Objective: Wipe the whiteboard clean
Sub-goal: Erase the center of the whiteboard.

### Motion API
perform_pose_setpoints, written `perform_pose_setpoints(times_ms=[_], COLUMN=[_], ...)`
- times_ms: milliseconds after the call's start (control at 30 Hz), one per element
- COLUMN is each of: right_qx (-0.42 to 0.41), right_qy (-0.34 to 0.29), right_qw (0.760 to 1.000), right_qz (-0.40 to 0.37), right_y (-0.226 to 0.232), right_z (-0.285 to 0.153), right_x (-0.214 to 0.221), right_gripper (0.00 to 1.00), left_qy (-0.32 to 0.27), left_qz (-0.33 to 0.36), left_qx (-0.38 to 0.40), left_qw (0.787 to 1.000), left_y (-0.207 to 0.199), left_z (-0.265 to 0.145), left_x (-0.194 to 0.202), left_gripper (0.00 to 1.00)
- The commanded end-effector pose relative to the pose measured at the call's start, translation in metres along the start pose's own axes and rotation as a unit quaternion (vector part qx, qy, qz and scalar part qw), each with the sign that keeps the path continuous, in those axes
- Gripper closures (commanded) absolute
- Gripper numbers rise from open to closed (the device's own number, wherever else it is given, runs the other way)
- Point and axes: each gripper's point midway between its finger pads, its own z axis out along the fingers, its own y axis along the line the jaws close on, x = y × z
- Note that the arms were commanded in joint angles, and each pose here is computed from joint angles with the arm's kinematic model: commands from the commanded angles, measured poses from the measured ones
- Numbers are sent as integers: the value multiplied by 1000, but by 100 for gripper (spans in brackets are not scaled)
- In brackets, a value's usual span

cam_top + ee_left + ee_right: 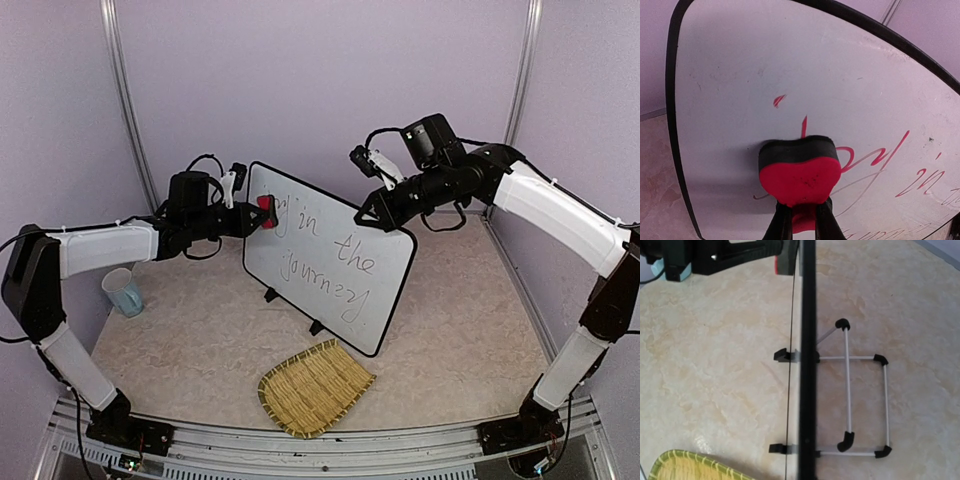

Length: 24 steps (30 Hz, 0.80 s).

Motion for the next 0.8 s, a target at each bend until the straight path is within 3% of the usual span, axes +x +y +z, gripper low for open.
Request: perform_pose_setpoints(times_ms=[0, 600, 767], right_qx=[-40, -42, -45], right_qy=[39, 38, 39], right_qw=[998, 998, 997], right_qz=[-31, -37, -39], right_y=[22, 25, 25], right_z=[11, 10, 13], right_x=[17, 17, 17], right_gripper=[100, 100, 100], left_qy=[-35, -52, -33], left_qz=[19, 26, 19], left_qx=[4, -25, -19], left_qw=[999, 998, 999], left_y=[-9, 18, 18], left_z=[-12, -15, -11], left_x=[-21, -57, -44], left_gripper=[87, 87, 87])
